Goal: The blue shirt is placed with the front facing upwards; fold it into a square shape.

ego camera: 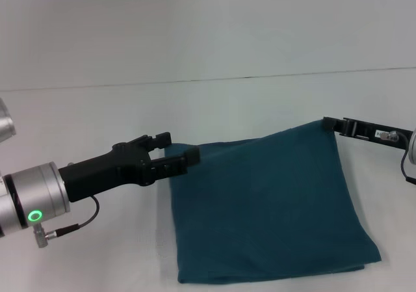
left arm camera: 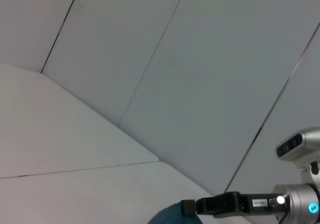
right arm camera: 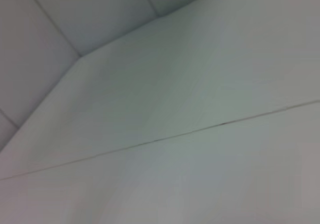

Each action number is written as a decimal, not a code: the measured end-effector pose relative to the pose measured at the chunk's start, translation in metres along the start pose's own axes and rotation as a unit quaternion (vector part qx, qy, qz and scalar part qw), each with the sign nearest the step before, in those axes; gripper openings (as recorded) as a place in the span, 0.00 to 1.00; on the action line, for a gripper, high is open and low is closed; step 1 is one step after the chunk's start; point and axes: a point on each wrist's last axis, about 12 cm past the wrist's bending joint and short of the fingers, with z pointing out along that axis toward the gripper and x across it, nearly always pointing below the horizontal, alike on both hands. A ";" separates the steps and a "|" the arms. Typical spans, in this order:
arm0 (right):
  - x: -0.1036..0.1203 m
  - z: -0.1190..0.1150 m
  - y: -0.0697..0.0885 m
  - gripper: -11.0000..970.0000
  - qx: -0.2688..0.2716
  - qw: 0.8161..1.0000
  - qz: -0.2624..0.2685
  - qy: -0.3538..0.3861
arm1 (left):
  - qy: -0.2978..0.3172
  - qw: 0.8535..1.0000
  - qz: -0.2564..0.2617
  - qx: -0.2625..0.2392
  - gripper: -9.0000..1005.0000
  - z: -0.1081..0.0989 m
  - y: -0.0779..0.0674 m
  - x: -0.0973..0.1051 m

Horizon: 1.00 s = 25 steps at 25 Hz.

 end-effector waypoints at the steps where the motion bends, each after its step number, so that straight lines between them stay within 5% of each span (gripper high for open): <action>1: 0.002 0.000 -0.002 0.06 0.007 1.000 0.003 -0.002 | 0.000 1.000 0.000 0.000 0.96 0.000 0.000 0.000; 10: 0.007 -0.012 -0.015 0.07 0.030 0.999 0.015 -0.033 | 0.005 1.000 0.001 0.004 0.96 0.002 -0.001 0.001; 15: 0.011 -0.021 -0.012 0.28 -0.005 0.999 0.010 -0.040 | 0.007 1.000 -0.003 0.001 0.96 0.003 -0.001 0.003; 23: 0.027 -0.040 -0.005 0.71 -0.070 0.993 -0.072 -0.070 | 0.003 1.000 -0.006 -0.001 0.96 0.002 0.000 0.002; 25: 0.031 -0.045 -0.004 0.71 -0.081 0.990 -0.089 -0.077 | 0.001 1.000 -0.007 0.000 0.96 0.001 0.000 0.002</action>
